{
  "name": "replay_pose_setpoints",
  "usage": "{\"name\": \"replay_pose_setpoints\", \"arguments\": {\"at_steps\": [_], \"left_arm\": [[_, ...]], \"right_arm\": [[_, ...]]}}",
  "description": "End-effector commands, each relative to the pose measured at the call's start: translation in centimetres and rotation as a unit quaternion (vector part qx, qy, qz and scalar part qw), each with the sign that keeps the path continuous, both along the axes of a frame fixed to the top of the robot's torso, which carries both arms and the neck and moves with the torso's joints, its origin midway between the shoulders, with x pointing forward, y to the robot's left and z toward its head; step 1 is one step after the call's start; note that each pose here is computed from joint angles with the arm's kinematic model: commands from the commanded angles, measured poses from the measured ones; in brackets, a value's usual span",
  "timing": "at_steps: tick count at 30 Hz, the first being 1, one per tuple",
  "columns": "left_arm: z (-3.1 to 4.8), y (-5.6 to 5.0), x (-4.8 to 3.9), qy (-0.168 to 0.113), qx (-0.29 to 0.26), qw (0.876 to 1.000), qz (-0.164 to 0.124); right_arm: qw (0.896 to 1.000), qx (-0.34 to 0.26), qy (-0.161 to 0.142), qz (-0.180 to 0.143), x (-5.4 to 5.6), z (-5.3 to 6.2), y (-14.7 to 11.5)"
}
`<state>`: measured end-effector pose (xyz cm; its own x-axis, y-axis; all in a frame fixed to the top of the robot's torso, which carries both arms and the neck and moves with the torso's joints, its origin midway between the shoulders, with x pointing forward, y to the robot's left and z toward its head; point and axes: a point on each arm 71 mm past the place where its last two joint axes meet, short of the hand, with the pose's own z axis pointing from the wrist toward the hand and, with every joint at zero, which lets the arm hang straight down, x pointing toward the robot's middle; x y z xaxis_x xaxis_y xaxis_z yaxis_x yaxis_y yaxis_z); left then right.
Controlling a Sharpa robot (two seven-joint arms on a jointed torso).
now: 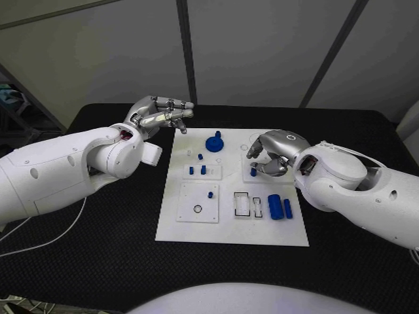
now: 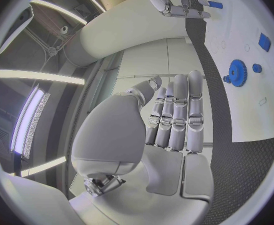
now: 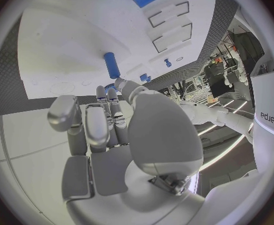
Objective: Assemble the parts on the task board
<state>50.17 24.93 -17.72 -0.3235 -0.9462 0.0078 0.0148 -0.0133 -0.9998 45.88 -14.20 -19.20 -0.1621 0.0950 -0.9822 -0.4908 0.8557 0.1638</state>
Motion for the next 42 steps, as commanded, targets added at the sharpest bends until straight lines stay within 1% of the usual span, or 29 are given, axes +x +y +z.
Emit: {"name": "replay_pose_setpoints", "arguments": {"at_steps": [1, 11, 18, 37, 42], "left_arm": [[0.22, -0.05, 0.00, -0.007, -0.003, 1.000, 0.000], [0.23, -0.01, 0.03, -0.008, -0.003, 1.000, 0.001], [0.20, -0.03, 0.07, -0.008, -0.003, 1.000, 0.001], [0.15, -0.01, 0.08, -0.005, -0.002, 1.000, 0.000], [0.14, -0.01, 0.08, -0.004, -0.002, 1.000, 0.000]], "right_arm": [[0.999, -0.033, 0.036, 0.003, -0.11, -1.02, -0.01], [0.999, -0.036, 0.040, 0.005, -0.14, -1.10, 0.12], [0.999, -0.022, 0.029, 0.007, -0.28, -0.78, 0.33], [1.000, -0.016, 0.020, -0.001, -0.22, -0.64, 0.08], [1.000, -0.014, 0.018, 0.001, -0.31, -0.55, 0.19]]}}
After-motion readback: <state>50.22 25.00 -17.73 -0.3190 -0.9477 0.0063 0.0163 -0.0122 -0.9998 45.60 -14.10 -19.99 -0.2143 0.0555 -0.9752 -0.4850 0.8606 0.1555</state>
